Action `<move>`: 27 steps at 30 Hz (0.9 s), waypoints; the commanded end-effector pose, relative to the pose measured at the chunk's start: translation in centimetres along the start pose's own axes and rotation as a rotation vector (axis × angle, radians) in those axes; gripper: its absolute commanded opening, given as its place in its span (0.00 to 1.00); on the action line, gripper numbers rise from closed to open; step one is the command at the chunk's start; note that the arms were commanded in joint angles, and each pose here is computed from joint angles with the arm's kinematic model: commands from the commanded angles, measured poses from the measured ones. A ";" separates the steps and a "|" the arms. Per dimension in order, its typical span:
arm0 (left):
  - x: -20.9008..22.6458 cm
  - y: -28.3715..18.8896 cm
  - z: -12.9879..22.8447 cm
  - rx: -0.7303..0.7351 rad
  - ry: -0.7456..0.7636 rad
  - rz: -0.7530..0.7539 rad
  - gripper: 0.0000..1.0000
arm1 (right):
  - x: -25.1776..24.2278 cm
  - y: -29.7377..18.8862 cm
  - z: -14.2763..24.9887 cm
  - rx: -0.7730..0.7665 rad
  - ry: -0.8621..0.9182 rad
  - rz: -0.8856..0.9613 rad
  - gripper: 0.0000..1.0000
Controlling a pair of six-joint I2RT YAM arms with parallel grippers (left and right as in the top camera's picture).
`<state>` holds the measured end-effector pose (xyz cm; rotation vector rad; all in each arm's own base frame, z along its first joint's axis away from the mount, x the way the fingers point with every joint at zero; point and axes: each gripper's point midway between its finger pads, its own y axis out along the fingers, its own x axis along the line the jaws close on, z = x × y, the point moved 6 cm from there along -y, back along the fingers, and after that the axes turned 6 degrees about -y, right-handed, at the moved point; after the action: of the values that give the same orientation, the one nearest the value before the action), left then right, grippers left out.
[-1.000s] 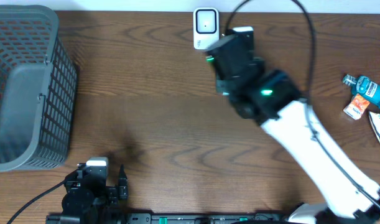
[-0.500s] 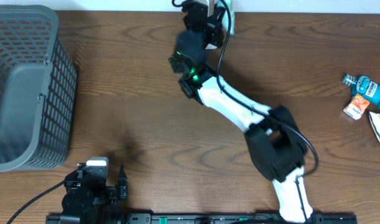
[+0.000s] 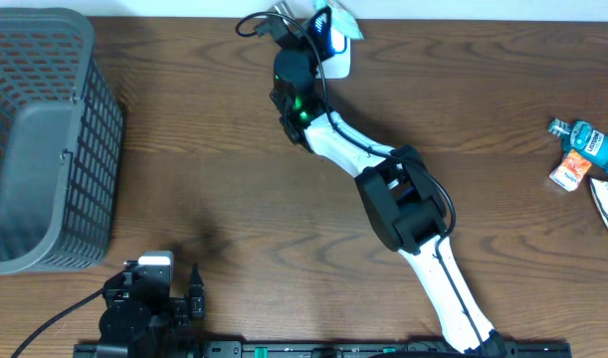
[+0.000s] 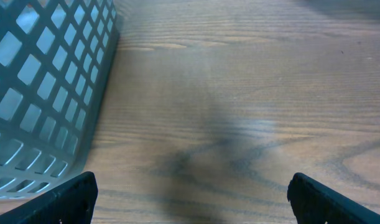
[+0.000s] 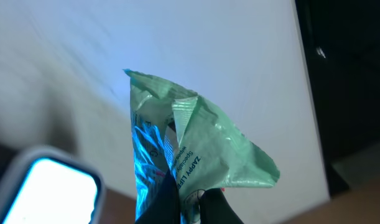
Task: Scan the item barcode
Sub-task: 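Carry the mint-green pack to the scanner and hold it there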
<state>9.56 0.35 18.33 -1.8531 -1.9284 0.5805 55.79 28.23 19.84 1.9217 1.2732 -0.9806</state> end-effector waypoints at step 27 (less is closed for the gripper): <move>0.1 0.0 0.0 -0.001 -0.002 -0.010 0.98 | 2.7 3.0 1.7 -0.016 -0.083 -0.110 0.01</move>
<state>9.56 0.34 18.33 -1.8538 -1.9284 0.5804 58.59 28.35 15.11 1.7603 1.4439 -1.0602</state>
